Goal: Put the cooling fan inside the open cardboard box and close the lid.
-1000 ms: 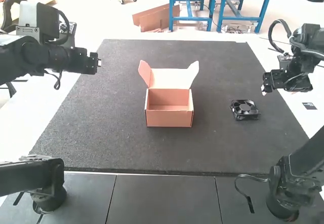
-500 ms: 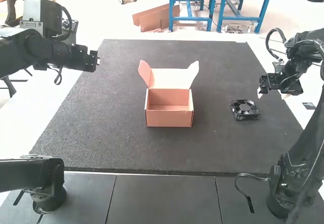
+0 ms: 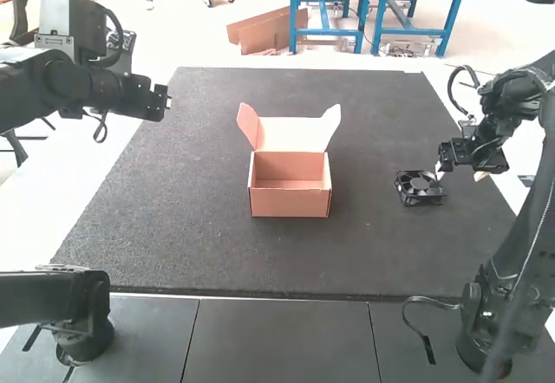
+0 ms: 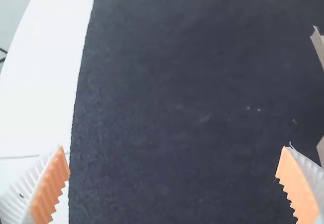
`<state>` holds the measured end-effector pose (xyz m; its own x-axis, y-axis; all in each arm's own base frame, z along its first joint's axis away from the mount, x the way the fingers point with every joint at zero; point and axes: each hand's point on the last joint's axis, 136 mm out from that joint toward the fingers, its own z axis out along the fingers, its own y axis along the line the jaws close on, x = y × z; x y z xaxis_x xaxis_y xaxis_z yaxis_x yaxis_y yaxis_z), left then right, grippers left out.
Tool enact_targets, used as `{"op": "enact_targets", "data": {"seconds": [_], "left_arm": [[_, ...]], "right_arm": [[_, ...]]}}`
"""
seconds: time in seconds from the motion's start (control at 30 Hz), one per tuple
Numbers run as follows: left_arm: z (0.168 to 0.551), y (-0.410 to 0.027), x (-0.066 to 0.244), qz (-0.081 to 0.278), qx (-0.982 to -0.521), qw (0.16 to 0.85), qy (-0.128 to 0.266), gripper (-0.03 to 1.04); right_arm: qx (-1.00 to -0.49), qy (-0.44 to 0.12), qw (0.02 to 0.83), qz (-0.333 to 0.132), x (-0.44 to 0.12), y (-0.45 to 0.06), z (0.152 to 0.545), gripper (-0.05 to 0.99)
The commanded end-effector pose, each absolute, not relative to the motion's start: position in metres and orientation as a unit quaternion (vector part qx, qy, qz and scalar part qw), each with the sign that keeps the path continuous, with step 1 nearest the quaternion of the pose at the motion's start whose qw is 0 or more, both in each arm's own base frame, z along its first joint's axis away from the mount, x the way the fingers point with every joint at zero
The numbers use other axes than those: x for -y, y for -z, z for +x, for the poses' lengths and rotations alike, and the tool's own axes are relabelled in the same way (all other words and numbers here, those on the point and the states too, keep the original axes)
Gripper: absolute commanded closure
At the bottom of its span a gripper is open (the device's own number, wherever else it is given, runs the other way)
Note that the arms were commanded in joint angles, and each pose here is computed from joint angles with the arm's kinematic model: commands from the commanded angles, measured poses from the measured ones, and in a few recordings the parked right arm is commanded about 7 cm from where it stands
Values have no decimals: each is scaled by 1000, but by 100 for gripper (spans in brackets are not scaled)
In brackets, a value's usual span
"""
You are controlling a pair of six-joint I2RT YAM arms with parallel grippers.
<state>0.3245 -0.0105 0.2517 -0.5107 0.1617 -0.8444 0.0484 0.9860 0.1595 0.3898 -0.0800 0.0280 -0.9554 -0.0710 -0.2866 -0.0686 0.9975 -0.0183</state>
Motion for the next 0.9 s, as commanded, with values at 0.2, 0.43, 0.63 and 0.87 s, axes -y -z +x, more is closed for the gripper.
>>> {"op": "enact_targets", "data": {"seconds": [0.2,0.43,0.63,0.87], "left_arm": [[331,-275,7,72,-851,515,-74,4],[330,-274,7,75,-852,512,-76,4],[329,-273,7,77,-853,510,-76,4],[329,-280,7,77,-850,515,-77,4]], "right_arm": [[-989,-3,139,-48,71,-20,398,6],[-991,-5,129,-48,71,-10,398,6],[-992,-10,113,-48,69,0,391,12],[-995,-42,80,-40,62,16,375,76]]}}
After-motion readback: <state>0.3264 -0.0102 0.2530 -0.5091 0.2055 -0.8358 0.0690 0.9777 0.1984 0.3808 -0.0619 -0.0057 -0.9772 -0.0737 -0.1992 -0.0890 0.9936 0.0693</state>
